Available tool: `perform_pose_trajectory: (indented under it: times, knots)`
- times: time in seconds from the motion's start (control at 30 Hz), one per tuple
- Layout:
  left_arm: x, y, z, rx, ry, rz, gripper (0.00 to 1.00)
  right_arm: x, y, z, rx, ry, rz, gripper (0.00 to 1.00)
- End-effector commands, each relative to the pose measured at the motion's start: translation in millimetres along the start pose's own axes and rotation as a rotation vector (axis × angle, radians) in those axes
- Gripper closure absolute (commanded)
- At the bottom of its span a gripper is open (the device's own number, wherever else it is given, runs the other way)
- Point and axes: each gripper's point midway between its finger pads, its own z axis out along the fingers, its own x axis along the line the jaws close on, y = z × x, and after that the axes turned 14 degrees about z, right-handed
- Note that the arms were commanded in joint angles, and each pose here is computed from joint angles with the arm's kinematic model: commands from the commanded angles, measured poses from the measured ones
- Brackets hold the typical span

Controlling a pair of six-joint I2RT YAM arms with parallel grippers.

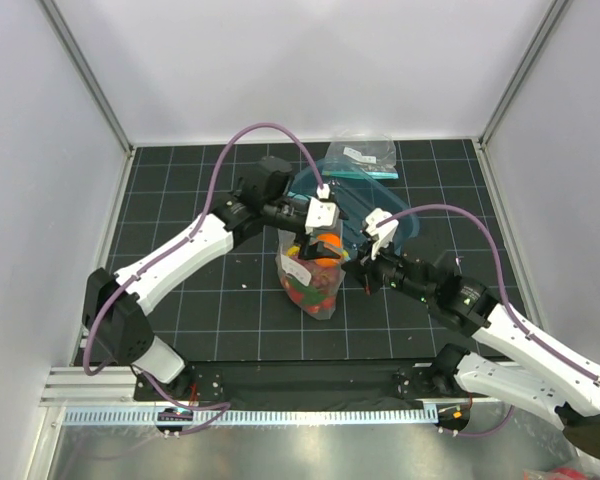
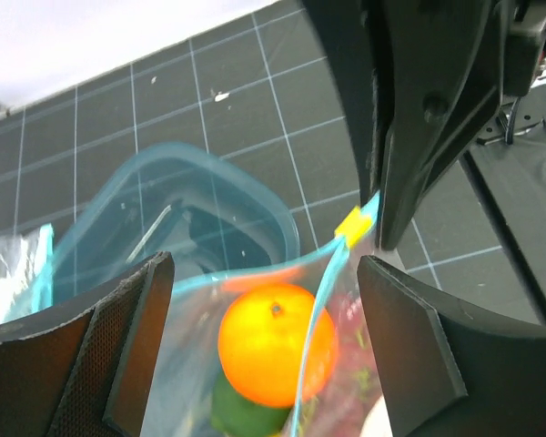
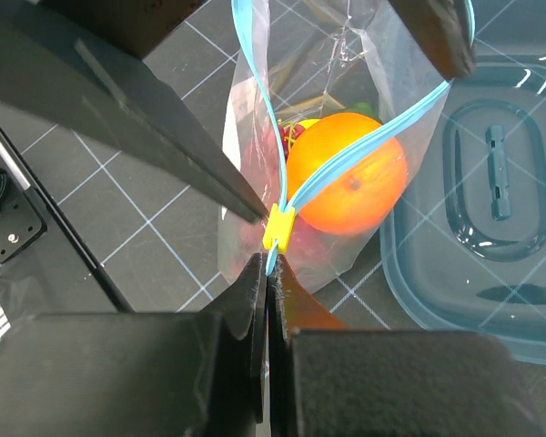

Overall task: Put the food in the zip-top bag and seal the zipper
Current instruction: Zip the zipper food storage bag at the center of the board.

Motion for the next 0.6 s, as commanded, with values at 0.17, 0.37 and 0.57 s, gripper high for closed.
perform_pose_trajectory:
  times: [0.17, 0.37, 0.57]
  knots:
    - [-4.6, 11.8, 18.7, 0.061, -0.103, 0.140, 0.37, 9.5, 28.6, -1.0, -0.107, 0.025, 0.012, 0.99]
    - [-15.2, -3.8, 10.2, 0.136, -0.106, 0.137, 0.52, 9.0, 32.2, -0.2, -0.120, 0.020, 0.022, 0.99]
    - [-16.3, -13.5, -0.4, 0.211, -0.076, 0.142, 0.61, 3.3, 34.6, 1.9, -0.138, -0.013, 0.038, 0.99]
